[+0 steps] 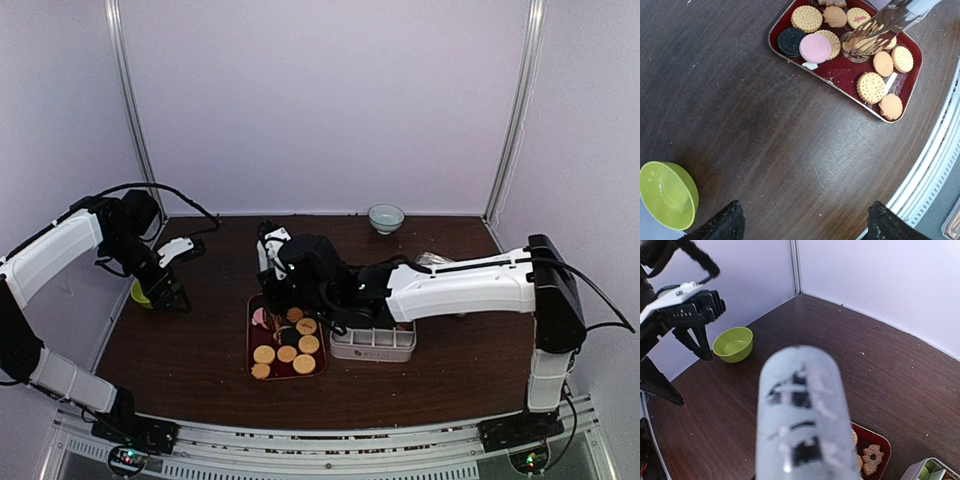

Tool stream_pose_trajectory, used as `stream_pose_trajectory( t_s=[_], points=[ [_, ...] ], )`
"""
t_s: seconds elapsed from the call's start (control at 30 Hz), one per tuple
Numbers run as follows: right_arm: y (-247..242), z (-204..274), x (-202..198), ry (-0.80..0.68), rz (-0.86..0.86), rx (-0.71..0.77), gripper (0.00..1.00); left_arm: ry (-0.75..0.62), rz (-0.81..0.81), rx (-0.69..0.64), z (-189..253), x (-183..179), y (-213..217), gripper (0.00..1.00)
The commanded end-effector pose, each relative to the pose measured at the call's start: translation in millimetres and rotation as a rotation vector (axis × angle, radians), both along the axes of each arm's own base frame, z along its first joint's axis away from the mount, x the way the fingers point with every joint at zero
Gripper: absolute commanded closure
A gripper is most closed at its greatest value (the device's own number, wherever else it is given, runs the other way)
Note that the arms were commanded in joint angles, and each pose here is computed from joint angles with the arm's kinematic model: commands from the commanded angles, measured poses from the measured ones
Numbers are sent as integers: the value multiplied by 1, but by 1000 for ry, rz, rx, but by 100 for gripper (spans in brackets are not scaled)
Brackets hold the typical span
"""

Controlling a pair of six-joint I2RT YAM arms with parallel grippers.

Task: Pack the cookies
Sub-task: Pick up the fake cookies from the plate, then place the fake cookies in the empty pocket of the box.

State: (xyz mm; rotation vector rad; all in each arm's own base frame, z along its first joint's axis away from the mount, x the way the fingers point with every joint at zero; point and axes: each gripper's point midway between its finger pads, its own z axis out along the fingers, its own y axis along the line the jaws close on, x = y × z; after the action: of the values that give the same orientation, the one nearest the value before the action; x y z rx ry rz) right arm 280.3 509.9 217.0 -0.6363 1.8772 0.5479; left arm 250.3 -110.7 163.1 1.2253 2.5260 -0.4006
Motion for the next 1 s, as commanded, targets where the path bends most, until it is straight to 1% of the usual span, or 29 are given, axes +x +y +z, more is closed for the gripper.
stream_pose_trajectory(
  t_s=[0.0, 0.13, 0.2, 0.33, 0.47, 0.6, 0.97],
  points=[
    [-22, 65, 0, -64, -35, 110, 96, -23, -9, -18, 6, 0, -1, 12],
    [-53, 83, -3, -101, -73, 113, 98, -22, -9, -22, 6, 0, -1, 12],
    [-71, 85, -6, -107, -92, 104, 98, -21, -11, -25, 7, 0, -2, 12],
    [-106, 77, -14, -105, -121, 69, 98, -21, -9, -27, 7, -1, -2, 12],
    [-131, 62, -25, -81, -128, 44, 98, -17, -10, -28, 6, -1, -3, 12],
    [-140, 51, -30, -57, -128, 38, 98, -13, -7, -31, 6, 0, -3, 12],
    [-142, 38, -32, -43, -122, 0, 98, -13, -4, -26, 6, 0, -2, 12]
  ],
)
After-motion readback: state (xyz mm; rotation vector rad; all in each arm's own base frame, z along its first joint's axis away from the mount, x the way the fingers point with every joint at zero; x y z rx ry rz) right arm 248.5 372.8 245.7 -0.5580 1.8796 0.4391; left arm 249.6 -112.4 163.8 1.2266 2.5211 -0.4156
